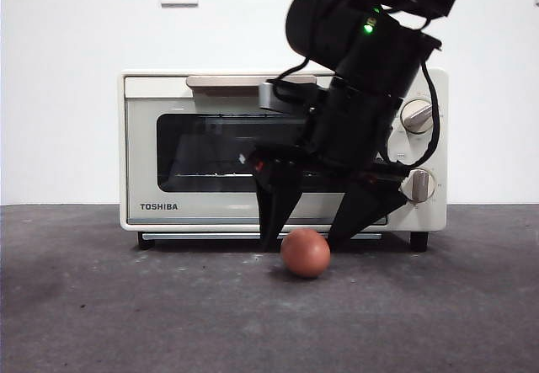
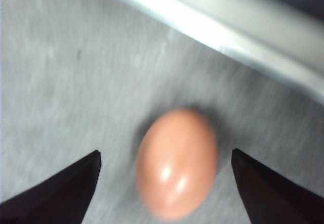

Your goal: Eggoven

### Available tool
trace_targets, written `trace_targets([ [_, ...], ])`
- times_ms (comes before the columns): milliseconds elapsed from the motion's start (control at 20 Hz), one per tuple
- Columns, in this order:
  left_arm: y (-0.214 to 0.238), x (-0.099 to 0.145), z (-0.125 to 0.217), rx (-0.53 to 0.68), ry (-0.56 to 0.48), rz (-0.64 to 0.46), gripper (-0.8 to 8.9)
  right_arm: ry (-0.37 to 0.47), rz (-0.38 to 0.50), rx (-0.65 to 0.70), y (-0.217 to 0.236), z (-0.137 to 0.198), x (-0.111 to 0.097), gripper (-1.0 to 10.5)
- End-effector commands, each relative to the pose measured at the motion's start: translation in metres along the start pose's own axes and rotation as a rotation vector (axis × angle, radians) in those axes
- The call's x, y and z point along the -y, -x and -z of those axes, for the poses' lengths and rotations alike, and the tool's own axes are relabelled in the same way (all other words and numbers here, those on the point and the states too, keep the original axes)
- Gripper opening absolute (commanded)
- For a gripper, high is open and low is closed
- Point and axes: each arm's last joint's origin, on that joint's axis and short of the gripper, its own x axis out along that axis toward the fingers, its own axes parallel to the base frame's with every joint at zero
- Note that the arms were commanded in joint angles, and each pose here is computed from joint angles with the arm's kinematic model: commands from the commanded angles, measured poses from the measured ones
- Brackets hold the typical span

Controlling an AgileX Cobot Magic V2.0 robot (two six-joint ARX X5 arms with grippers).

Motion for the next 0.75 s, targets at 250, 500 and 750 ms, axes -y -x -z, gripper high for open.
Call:
trace_targets([
  [250,0.002,0.002,-0.004,0.013,-0.027,0.005,0.07,-0.011,0.082,0.035,-0.002,-0.002,-0.007,4.0],
  [500,0.002,0.002,-0.004,0.01,-0.025,0.005,0.07,-0.026,0.074,0.051,-0.004,-0.004,-0.006,4.0],
  [750,0.002,0.002,-0.003,0.004,-0.022,0.005,0.07,-0.049,0.077,0.009,-0.024,0.003,-0.006,3.7],
])
